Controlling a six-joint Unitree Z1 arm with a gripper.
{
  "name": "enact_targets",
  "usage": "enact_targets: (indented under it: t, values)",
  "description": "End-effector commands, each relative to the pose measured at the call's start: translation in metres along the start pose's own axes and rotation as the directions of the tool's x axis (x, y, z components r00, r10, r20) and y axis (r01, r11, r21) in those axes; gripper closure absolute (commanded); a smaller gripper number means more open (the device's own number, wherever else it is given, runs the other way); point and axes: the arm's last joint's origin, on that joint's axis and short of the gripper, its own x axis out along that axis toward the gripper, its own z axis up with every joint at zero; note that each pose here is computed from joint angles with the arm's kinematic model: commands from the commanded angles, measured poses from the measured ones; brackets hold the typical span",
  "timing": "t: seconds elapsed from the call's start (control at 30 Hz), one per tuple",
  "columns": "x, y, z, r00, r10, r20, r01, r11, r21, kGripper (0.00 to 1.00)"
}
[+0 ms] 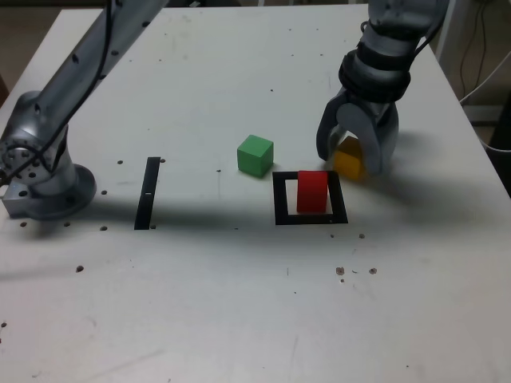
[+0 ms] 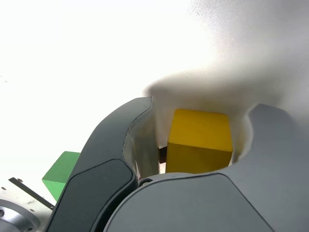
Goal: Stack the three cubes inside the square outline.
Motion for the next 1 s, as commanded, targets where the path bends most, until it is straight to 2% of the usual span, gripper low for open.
enact_targets:
  t: [0.0,0.4,0.7,0.97]
  values:
    - [0.001,-0.001,0.001,1.0,0.0,-0.003,0.0,1.0,0.001,0.62]
    - [-0.006,-0.001,-0.002,0.9999,0.013,0.008,-0.013,1.0,-0.006,0.62]
    - [-0.033,-0.008,-0.018,0.9988,0.044,0.024,-0.042,0.998,-0.047,0.61]
    - [-0.058,-0.022,-0.04,0.9987,0.044,0.026,-0.04,0.991,-0.13,0.62]
